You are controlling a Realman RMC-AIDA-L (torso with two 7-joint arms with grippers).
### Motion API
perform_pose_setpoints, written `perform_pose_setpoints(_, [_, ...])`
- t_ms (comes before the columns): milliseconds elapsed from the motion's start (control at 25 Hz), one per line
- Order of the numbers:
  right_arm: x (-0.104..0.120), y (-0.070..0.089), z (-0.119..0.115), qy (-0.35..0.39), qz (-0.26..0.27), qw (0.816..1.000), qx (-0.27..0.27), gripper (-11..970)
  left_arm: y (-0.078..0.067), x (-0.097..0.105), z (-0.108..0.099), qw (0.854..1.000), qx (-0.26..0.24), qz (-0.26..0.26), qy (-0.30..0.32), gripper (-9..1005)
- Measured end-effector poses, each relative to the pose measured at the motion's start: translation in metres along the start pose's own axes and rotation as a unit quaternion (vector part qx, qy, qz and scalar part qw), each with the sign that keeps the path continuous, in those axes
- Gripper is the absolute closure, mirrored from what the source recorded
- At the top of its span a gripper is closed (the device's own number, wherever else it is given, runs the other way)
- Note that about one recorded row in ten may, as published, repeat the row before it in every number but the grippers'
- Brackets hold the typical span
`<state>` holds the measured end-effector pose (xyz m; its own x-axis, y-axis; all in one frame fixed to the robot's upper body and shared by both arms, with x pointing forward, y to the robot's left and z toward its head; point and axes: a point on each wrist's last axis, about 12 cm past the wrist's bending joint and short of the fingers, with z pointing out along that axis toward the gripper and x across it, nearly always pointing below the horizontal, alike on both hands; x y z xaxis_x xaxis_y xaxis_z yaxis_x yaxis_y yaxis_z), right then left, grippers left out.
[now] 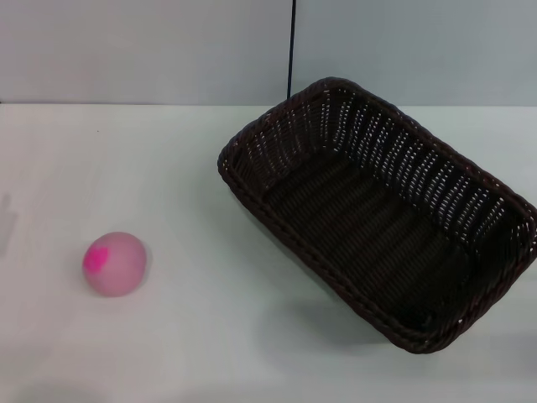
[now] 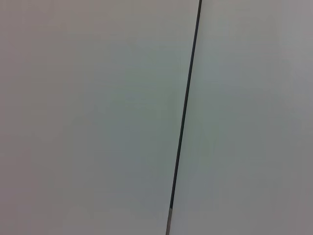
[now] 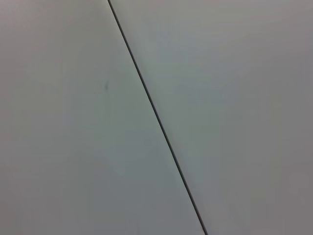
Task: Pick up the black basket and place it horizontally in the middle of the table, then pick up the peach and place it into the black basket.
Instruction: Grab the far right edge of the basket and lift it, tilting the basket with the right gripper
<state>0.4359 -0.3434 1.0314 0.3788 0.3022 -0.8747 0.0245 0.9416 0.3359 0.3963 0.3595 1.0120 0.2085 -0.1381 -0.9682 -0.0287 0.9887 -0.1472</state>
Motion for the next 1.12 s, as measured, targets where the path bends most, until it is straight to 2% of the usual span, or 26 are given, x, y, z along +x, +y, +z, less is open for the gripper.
perform_pose_setpoints(160, [-0.003, -0.004, -0.001, -0.003, -0.010, 1.000, 0.000, 507, 0.000, -0.001, 0.001, 1.000, 0.001, 0.000, -0.003, 156])
perform_pose_setpoints(680, [-0.007, -0.004, 0.000, -0.009, -0.014, 1.000, -0.018, 227, -0.001, -0.001, 0.004, 1.000, 0.004, 0.000, -0.005, 157])
perform_pose_setpoints(720, [-0.007, -0.004, 0.000, -0.009, -0.014, 1.000, -0.018, 227, -0.001, -0.001, 0.004, 1.000, 0.004, 0.000, -0.005, 157])
perform_pose_setpoints(840, [-0.013, -0.006, 0.004, -0.006, -0.002, 0.998, -0.067, 226, -0.001, -0.001, 0.003, 1.000, 0.004, 0.000, -0.005, 157])
perform_pose_setpoints(880, [-0.022, -0.013, 0.016, 0.021, 0.024, 0.991, -0.129, 226, -0.001, -0.001, 0.004, 1.000, 0.004, 0.000, -0.006, 157])
perform_pose_setpoints(960, [-0.027, -0.016, 0.021, 0.035, 0.038, 0.987, -0.149, 226, -0.001, -0.001, 0.005, 1.000, 0.005, 0.000, -0.006, 157])
perform_pose_setpoints(1040, [-0.042, -0.025, 0.036, 0.076, 0.088, 0.975, -0.191, 226, -0.001, -0.002, 0.007, 1.000, 0.007, 0.000, -0.008, 157])
perform_pose_setpoints(1080, [-0.061, -0.030, 0.052, 0.120, 0.121, 0.959, -0.225, 227, -0.002, -0.002, 0.009, 1.000, 0.009, 0.000, -0.009, 157])
perform_pose_setpoints(1120, [-0.061, -0.030, 0.052, 0.120, 0.121, 0.959, -0.225, 227, -0.002, -0.002, 0.009, 1.000, 0.009, 0.000, -0.009, 157])
